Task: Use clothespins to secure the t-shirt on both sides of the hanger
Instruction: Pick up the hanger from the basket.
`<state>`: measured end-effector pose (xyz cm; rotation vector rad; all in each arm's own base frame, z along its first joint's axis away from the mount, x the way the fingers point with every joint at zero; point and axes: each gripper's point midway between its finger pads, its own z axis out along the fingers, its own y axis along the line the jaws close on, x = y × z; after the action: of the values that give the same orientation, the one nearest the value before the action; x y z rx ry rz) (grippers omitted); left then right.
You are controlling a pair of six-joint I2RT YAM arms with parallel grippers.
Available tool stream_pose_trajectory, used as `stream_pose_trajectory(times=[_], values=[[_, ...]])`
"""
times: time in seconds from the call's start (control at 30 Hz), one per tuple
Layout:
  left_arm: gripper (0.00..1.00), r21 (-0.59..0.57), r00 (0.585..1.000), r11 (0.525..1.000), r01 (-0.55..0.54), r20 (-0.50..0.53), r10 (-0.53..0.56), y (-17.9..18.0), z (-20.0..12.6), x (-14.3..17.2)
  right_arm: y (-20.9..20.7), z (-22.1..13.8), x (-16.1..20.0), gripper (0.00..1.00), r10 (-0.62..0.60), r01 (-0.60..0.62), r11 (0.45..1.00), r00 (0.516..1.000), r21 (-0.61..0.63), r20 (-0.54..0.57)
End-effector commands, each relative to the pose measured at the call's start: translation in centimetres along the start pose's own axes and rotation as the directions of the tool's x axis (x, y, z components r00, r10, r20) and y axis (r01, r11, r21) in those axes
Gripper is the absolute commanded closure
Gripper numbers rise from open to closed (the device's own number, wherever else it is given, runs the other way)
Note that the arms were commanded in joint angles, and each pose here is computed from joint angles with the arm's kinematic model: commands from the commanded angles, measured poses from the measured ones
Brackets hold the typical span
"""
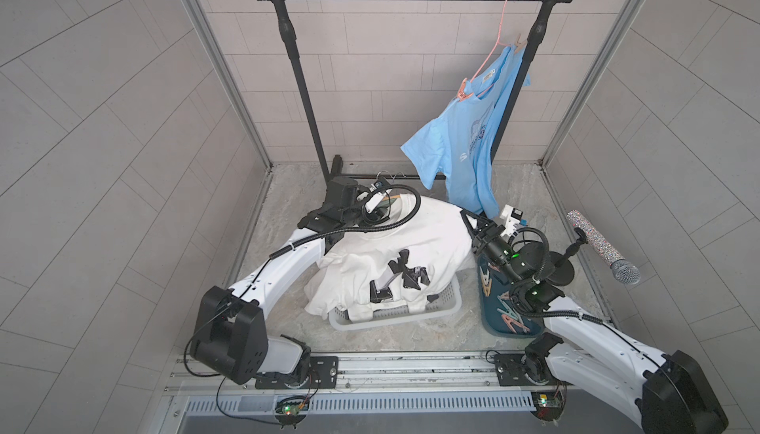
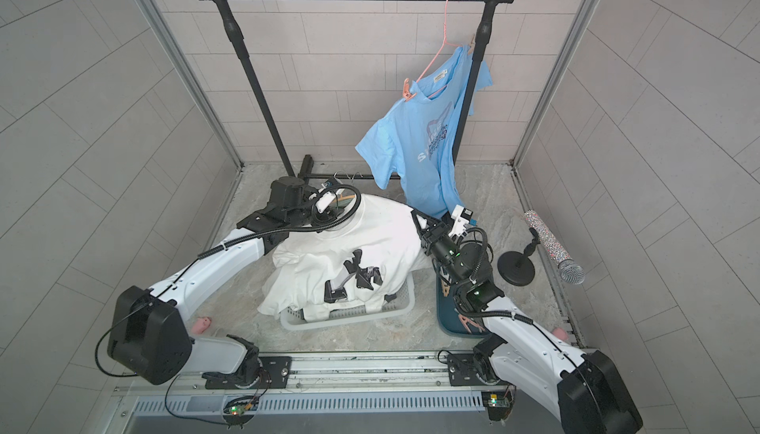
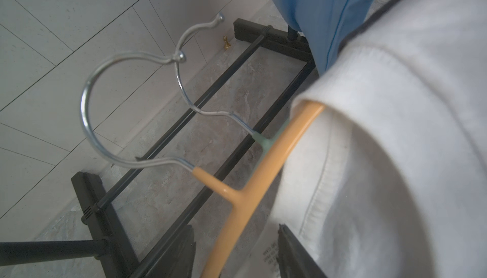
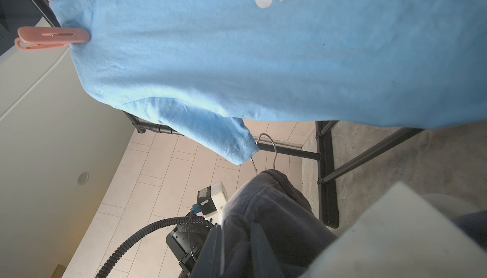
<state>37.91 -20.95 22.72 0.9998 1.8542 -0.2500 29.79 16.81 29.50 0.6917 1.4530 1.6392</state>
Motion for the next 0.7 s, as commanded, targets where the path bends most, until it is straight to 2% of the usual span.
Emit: stream_pose_trajectory(times=[0.0, 0.1, 0.27, 0.5, 0.67], values=[[0.57, 0.078, 0.994, 0.997, 0.019, 0.103, -0.027, -0.3, 0.1, -1.6, 6.4, -1.0, 0.0, 1.0, 0.037, -0.039, 0.975, 0.999, -0.22, -0.015], [0.62, 0.138, 0.987, 0.989, 0.06, 0.141, -0.08, -0.5, 0.5, -1.7, 6.5, -1.1, 0.0, 1.0, 0.037, -0.039, 0.974, 0.999, -0.222, -0.016], [0.6, 0.219, 0.976, 0.976, 0.004, 0.212, -0.051, -2.1, 0.0, -2.1, 6.6, -1.2, 0.0, 1.0, 0.036, -0.037, 0.973, 0.999, -0.226, -0.011], [0.58, 0.296, 0.981, 0.955, 0.024, 0.178, -0.08, -1.7, 0.4, -0.2, 7.1, -1.2, 0.0, 1.0, 0.025, -0.028, 0.971, 1.0, -0.237, -0.015], [0.59, 0.346, 0.985, 0.938, -0.008, 0.166, -0.053, -2.4, 0.6, 0.4, 7.5, -1.1, 0.1, 1.0, 0.015, -0.019, 0.97, 1.0, -0.244, -0.017]])
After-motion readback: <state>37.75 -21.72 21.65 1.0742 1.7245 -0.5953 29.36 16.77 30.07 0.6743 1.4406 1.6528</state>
